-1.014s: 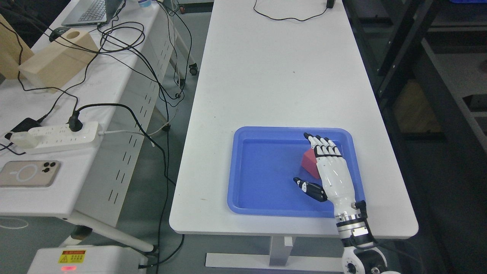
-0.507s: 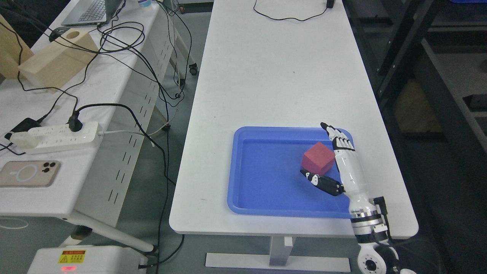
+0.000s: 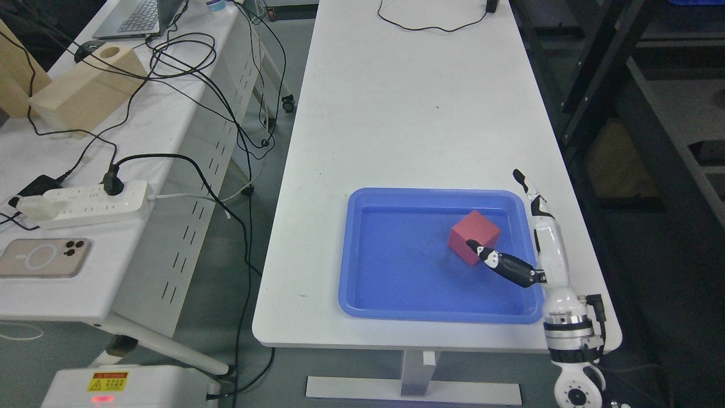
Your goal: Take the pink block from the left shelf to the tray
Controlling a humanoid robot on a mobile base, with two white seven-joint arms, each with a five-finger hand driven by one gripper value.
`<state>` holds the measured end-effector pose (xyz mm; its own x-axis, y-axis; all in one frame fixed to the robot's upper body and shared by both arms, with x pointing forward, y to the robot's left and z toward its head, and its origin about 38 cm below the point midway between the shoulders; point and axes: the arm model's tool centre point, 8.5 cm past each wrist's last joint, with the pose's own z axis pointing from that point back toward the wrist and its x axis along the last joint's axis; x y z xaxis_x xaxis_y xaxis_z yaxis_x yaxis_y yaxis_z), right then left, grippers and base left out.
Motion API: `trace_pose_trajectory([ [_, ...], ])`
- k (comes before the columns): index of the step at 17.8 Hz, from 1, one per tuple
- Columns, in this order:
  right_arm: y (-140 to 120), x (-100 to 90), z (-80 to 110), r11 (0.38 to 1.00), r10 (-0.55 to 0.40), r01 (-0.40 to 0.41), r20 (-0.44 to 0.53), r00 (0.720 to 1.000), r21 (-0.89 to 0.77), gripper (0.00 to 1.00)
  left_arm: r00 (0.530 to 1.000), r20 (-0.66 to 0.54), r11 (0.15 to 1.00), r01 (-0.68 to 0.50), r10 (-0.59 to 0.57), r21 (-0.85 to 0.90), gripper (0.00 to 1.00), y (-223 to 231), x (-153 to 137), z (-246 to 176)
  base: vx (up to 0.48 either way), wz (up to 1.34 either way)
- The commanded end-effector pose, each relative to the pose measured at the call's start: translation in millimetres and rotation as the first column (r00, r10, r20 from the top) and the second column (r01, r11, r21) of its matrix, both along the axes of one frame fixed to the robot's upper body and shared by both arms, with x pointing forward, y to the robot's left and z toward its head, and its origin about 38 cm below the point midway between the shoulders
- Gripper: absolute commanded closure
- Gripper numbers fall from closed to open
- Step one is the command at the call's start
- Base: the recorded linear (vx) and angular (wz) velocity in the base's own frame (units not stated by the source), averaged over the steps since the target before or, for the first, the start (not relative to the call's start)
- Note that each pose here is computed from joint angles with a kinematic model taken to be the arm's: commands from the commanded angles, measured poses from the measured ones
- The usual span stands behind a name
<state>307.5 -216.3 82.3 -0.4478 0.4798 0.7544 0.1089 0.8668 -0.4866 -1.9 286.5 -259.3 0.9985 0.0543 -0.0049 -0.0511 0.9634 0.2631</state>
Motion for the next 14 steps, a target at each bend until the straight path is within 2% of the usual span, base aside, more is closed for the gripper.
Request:
trace_pose_trajectory([
  [1, -45, -1.3, 4.4, 0.914, -0.089, 0.086, -0.013, 0.996, 0.396, 0.01, 0.999, 0.047, 1.000, 0.004, -0.004, 0.017, 0.00, 11, 25, 1, 0.000, 0.00],
  [5, -45, -0.8, -1.0, 0.917, -0.084, 0.100, -0.060, 0.995, 0.387, 0.01, 0.999, 0.048, 1.000, 0.004, -0.004, 0.017, 0.00, 11, 26, 1, -0.037, 0.00],
  [6, -44, 1.3, -5.7, 0.921, -0.074, 0.110, -0.109, 0.991, 0.374, 0.01, 0.999, 0.047, 1.000, 0.004, -0.004, 0.017, 0.00, 11, 25, 1, -0.084, 0.01],
  [8, -43, 6.5, -19.5, 0.937, -0.029, 0.115, -0.254, 0.967, 0.331, 0.00, 0.999, 0.047, 1.000, 0.004, -0.004, 0.017, 0.00, 11, 25, 1, -0.093, 0.01],
  [10, -47, 7.1, -26.0, 0.949, 0.037, 0.069, -0.327, 0.944, 0.307, 0.00, 0.999, 0.047, 1.000, 0.004, -0.004, 0.017, 0.00, 11, 25, 1, -0.131, 0.00],
  [14, -69, 6.1, -25.4, 0.934, 0.073, 0.059, -0.351, 0.934, 0.351, 0.00, 0.999, 0.047, 1.000, 0.004, -0.004, 0.017, 0.00, 11, 25, 1, -0.134, 0.02],
])
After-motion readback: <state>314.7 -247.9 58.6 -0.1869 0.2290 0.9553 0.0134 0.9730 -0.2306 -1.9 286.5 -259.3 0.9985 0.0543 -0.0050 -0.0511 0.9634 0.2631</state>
